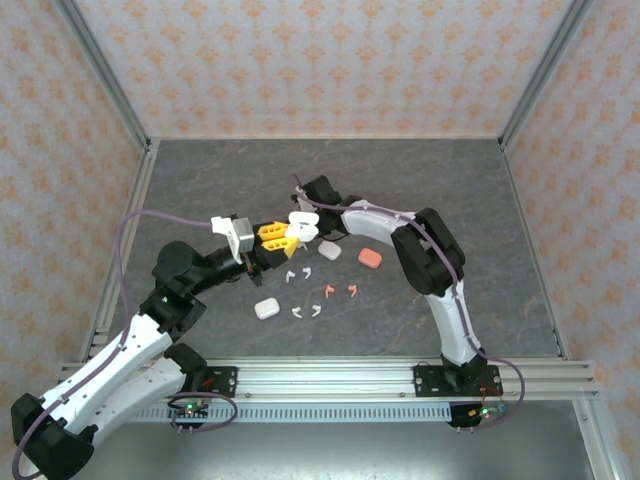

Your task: Insert wireless bluetooth earbuds into charging case

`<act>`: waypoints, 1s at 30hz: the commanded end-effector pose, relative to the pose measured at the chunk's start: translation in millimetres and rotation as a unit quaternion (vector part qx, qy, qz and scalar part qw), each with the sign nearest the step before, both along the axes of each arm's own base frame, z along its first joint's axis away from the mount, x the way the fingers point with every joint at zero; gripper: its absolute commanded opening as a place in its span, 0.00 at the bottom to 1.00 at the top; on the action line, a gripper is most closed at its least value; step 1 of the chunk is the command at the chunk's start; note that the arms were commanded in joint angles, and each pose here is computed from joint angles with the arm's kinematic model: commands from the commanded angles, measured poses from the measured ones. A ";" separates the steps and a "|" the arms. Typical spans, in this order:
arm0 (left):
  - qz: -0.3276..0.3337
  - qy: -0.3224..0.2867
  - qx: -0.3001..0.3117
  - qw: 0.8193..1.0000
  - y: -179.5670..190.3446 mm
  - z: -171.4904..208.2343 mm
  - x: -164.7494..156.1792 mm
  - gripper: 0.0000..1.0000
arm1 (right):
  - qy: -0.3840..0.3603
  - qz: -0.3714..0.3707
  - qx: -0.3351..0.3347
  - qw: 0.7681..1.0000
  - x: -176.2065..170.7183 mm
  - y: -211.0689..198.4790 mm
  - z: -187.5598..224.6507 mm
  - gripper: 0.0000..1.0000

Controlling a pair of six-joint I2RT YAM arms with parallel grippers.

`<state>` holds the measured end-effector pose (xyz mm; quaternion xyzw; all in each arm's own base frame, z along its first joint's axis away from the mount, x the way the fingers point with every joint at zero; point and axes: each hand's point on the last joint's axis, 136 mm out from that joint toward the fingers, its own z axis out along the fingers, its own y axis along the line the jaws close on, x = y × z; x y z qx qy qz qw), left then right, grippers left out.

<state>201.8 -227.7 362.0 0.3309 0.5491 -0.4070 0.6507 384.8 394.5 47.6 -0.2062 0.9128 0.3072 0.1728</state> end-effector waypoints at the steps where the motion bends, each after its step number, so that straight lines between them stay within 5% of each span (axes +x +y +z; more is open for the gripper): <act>1: 0.007 -0.012 -0.013 1.000 3.8 11.3 -3.2 0.00 | 0.000 0.027 -0.037 0.999 -2.4 3.4 -12.6 0.42; 30: 0.013 0.000 -0.003 1.000 2.6 4.5 1.6 0.00 | 0.016 0.088 -0.118 0.989 -42.3 -33.0 -19.6 0.37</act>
